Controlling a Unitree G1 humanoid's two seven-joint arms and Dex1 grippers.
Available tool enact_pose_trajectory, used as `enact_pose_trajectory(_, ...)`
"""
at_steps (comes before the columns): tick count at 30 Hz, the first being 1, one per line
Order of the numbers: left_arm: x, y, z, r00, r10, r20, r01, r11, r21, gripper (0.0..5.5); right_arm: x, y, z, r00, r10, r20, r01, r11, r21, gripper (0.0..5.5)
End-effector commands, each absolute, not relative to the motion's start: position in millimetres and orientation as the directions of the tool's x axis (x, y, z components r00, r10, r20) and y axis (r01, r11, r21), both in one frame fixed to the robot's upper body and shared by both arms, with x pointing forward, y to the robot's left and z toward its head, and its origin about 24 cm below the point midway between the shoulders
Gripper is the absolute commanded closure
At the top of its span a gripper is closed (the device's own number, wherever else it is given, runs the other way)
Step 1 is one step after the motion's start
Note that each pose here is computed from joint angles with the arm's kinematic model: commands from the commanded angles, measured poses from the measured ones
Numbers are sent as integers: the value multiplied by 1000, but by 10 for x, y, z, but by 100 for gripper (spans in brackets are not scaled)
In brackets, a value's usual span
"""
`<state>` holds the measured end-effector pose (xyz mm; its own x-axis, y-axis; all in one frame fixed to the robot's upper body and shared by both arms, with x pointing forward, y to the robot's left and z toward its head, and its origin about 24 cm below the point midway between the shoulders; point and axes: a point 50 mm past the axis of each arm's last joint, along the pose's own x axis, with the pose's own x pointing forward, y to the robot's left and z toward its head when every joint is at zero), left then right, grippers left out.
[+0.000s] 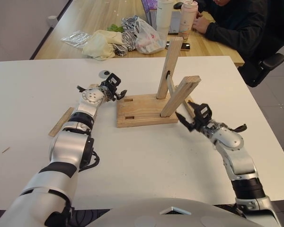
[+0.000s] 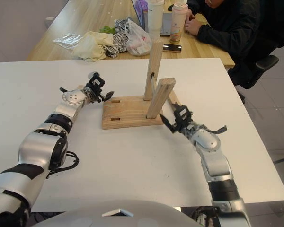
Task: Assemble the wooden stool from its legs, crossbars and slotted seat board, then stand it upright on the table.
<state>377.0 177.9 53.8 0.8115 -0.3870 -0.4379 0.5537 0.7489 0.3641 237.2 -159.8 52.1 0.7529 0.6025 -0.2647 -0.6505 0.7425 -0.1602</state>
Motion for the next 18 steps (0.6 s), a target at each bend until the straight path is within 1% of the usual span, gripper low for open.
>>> enact_pose_trajectory(1, 3595, 1874, 250, 679, -361, -639, 688, 616, 383, 187, 2324, -1489, 284, 678, 617, -400, -704, 702, -110, 215)
enact_pose_trajectory(3, 3400, 1987, 19, 522, -327, -788, 805, 495, 328, 187, 2349, -1429, 183, 666, 611, -428, -699, 712, -69, 215)
enact_pose_trajectory(5, 3189, 2108, -159, 353, -307, -884, 897, 379, 227, 187, 2413, -1359, 83, 664, 603, -443, -686, 726, -41, 215)
enact_pose_trajectory(7, 3047, 2156, -247, 228, -328, -917, 941, 316, 121, 187, 2491, -1326, 15, 685, 575, -447, -661, 748, -51, 215)
enact_pose_trajectory(8, 2967, 2180, -279, 154, -357, -921, 957, 286, 49, 187, 2549, -1326, 8, 707, 553, -440, -640, 766, -66, 215)
enact_pose_trajectory(10, 2839, 2229, -317, 42, -398, -916, 970, 234, -57, 187, 2645, -1342, 15, 745, 517, -421, -601, 794, -88, 215)
enact_pose_trajectory(12, 2685, 2285, -321, -77, -472, -878, 969, 172, -178, 187, 2776, -1379, 58, 799, 461, -387, -539, 834, -119, 215)
enact_pose_trajectory(13, 2636, 2286, -295, -118, -517, -848, 965, 143, -221, 187, 2835, -1393, 79, 820, 436, -370, -511, 849, -132, 215)
enact_pose_trajectory(14, 2614, 2235, -200, -142, -602, -786, 958, 117, -263, 187, 2899, -1393, 119, 841, 418, -343, -486, 863, -140, 215)
enact_pose_trajectory(16, 2624, 2075, 24, -143, -737, -660, 955, 73, -288, 187, 2978, -1387, 171, 863, 400, -308, -460, 875, -152, 215)
enact_pose_trajectory(18, 2678, 1928, 271, -109, -818, -565, 960, 60, -272, 187, 3018, -1409, 218, 869, 401, -290, -458, 874, -163, 215)
